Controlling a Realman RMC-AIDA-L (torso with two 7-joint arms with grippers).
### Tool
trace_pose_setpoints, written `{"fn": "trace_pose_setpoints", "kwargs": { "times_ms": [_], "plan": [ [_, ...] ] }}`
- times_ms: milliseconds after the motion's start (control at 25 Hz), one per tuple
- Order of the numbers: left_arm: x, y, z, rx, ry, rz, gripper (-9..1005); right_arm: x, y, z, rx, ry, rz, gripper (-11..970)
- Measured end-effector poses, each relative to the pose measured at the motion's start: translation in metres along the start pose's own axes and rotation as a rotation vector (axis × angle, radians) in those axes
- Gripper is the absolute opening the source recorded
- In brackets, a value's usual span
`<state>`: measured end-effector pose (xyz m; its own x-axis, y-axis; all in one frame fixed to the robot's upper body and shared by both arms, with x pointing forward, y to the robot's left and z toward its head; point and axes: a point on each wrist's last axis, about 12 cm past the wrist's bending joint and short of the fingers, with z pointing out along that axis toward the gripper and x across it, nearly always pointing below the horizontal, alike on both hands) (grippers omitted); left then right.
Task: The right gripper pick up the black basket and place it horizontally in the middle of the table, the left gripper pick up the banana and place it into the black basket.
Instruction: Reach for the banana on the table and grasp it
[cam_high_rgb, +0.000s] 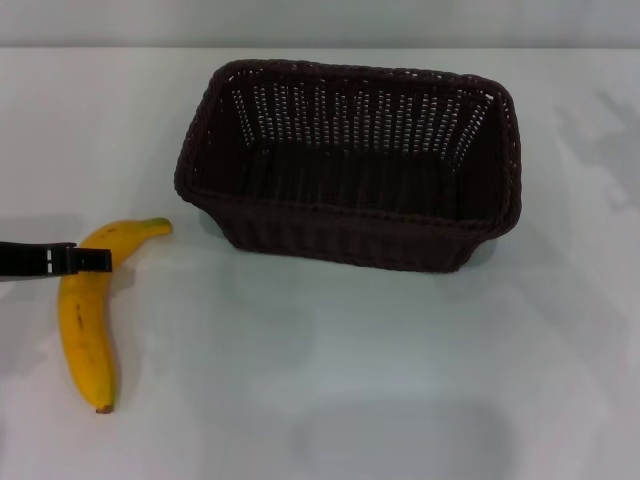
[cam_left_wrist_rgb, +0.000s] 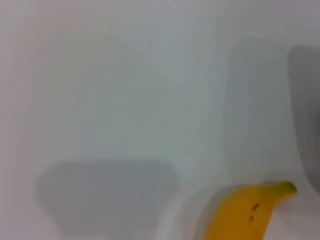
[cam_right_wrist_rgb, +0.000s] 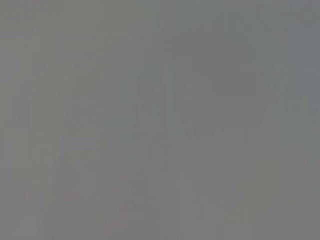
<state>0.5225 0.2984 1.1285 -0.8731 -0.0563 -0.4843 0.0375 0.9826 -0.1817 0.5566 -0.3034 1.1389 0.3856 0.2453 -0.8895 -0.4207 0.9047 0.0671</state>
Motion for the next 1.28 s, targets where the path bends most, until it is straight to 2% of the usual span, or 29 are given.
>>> {"fn": "trace_pose_setpoints", "kwargs": {
  "times_ms": [600, 1280],
  "plan": [
    [0.000, -0.005, 0.010, 0.010, 0.013, 0.026, 880, 0.000, 0.000, -0.001, 0.002, 0.003, 0.000, 661],
    [0.000, -0.009, 0.012, 0.017, 0.013, 0.040, 876, 0.000, 0.000, -0.002, 0.001, -0.003, 0.001, 661]
  ]
}}
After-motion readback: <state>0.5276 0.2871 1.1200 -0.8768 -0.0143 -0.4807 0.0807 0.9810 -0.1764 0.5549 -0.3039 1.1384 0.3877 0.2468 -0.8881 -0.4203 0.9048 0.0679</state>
